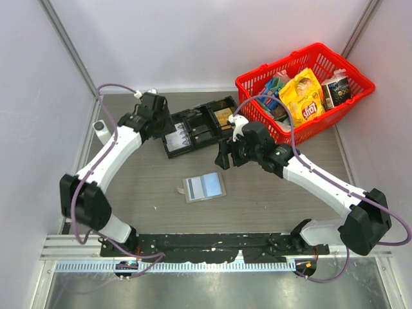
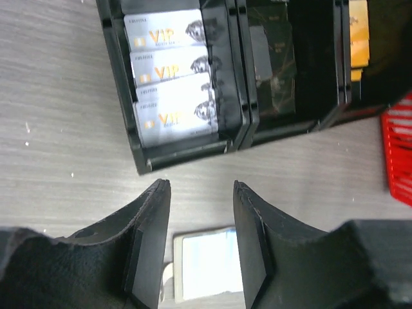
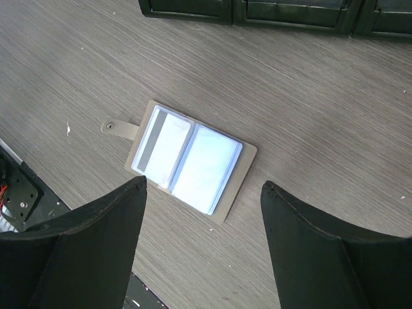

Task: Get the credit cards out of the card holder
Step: Remove the credit card from the card holder.

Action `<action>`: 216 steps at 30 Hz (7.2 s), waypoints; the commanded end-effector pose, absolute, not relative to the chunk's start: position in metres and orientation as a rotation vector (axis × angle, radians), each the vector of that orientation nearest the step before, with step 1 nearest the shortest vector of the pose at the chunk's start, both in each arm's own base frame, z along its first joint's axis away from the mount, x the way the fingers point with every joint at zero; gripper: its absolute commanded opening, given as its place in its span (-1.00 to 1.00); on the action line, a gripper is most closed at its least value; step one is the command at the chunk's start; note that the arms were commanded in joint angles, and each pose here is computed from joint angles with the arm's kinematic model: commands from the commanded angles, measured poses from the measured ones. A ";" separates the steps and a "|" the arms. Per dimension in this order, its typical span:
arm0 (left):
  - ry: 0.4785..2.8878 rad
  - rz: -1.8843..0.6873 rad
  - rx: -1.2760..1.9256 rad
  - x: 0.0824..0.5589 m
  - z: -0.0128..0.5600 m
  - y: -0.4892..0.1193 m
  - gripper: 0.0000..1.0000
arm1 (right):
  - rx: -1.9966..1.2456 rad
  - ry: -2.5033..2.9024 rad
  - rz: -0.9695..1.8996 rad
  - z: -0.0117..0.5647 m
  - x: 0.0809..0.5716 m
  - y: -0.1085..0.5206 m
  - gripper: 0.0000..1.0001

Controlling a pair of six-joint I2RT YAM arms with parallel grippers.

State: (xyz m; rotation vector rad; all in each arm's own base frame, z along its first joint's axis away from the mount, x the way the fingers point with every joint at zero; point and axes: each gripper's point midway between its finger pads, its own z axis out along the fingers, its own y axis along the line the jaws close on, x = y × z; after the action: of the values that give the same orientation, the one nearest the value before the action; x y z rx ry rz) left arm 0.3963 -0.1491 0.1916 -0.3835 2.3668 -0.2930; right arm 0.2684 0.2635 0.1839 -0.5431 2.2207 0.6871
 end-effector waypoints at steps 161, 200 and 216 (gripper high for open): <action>2.840 -0.403 -0.234 0.184 -0.007 -0.158 -0.72 | -0.577 2.423 0.226 0.056 0.218 0.367 0.15; 2.849 -0.412 -0.229 0.181 -0.006 -0.158 -0.78 | -0.545 2.346 -0.004 0.085 0.238 0.336 0.08; 2.848 -0.418 -0.226 0.181 -0.005 -0.159 -0.78 | -0.476 2.329 -0.007 0.101 0.249 0.313 0.07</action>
State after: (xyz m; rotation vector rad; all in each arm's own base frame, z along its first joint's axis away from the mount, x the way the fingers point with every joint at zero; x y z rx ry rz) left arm 0.2030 -0.1788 0.0172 -0.2249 2.7520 -0.5447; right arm 0.2441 0.3215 0.0881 -0.5164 2.3580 -0.0013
